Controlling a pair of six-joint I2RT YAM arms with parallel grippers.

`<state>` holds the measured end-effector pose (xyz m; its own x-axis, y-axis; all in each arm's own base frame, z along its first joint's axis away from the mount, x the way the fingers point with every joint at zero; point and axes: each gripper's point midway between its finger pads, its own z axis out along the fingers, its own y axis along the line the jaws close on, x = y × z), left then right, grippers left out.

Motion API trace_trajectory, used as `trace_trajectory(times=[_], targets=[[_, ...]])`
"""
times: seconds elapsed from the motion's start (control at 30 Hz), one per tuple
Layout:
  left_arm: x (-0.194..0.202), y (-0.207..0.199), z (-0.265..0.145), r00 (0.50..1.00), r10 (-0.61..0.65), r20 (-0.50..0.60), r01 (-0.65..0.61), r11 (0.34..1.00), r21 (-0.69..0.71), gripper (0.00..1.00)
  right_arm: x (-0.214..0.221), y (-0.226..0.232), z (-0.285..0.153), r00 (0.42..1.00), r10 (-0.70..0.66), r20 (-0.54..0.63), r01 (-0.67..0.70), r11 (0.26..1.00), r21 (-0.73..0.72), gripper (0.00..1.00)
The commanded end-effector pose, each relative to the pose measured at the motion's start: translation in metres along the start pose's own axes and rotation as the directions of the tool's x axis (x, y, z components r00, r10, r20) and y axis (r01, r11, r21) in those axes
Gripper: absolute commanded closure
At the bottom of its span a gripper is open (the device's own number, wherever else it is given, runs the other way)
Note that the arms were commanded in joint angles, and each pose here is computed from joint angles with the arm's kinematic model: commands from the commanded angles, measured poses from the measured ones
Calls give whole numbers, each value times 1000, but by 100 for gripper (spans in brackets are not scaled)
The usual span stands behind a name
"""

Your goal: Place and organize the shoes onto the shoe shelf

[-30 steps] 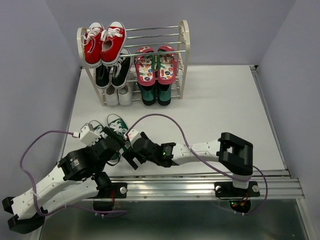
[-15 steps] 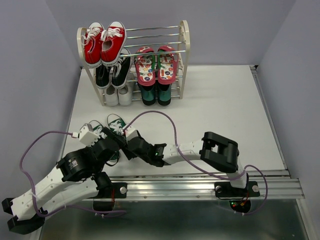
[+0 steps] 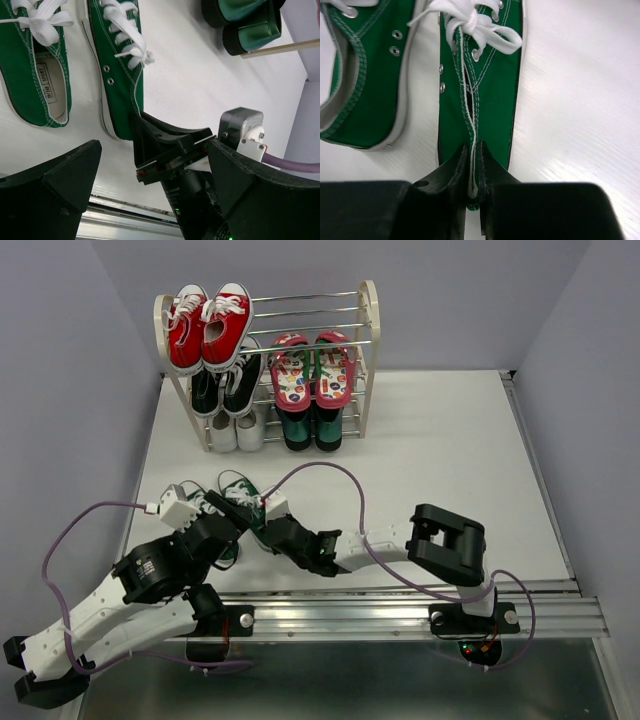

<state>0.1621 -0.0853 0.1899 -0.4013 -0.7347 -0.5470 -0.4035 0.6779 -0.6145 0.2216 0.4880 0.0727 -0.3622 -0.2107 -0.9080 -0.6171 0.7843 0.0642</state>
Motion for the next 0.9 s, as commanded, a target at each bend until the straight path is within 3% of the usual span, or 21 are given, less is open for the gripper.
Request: trace_trajectory(times=[0.0,0.3,0.63,0.87], targets=[[-3,-12,3,1000,-1,31,0,999,37,1,-35,-72,-35,990,30,136,-68,956,286,99],[7,-41,15,997,70,28,-71,995,66,1,-68,-152,-123,971,44,235,-152,872,466,99],[20,-65,39,985,173,-3,-173,983,60,1,-166,-156,-233,929,131,346,-210,956,204,99],[15,-66,53,982,189,-22,-187,980,65,1,-226,-147,-270,896,127,425,-184,978,95,99]])
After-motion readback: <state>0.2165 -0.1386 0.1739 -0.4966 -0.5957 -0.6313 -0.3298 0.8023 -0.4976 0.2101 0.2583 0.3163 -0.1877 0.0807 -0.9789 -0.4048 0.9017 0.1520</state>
